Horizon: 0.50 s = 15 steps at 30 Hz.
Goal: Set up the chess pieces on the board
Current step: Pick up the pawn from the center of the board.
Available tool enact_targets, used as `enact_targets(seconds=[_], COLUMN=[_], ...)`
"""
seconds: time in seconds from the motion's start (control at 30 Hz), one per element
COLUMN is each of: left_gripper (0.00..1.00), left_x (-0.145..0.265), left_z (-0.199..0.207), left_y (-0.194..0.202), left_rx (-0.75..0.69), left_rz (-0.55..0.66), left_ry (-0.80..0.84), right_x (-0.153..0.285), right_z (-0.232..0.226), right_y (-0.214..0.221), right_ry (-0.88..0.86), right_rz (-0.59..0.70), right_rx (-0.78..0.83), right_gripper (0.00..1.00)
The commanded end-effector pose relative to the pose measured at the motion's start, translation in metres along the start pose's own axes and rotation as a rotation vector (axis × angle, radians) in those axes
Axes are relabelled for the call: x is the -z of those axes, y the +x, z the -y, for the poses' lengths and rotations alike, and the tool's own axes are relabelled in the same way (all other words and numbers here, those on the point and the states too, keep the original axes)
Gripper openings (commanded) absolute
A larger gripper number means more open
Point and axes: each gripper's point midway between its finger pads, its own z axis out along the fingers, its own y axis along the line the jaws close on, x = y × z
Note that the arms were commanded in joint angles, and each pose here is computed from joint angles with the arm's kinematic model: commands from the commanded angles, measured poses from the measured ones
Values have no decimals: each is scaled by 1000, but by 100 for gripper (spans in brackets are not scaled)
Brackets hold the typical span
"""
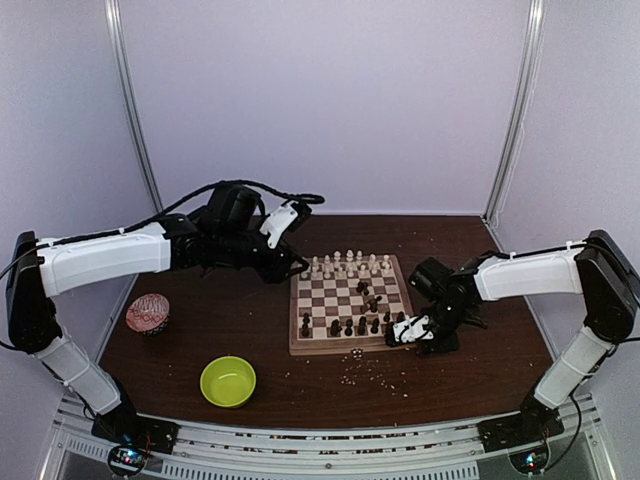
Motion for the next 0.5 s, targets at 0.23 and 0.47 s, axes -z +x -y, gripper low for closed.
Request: enact_targets(seconds=[0.23, 0.47], left_gripper=[46, 46], left_x=[2, 1], left_z=[8, 16], left_y=[-11, -10], left_rx=[-10, -32], left_rz=[60, 91], left_ry=[36, 77], right_x=[13, 53], right_z=[-19, -8], right_y=[-4, -27], right_ry=[-84, -169], right_rz=[52, 219], right_rx=[-91, -237], right_gripper=[12, 12])
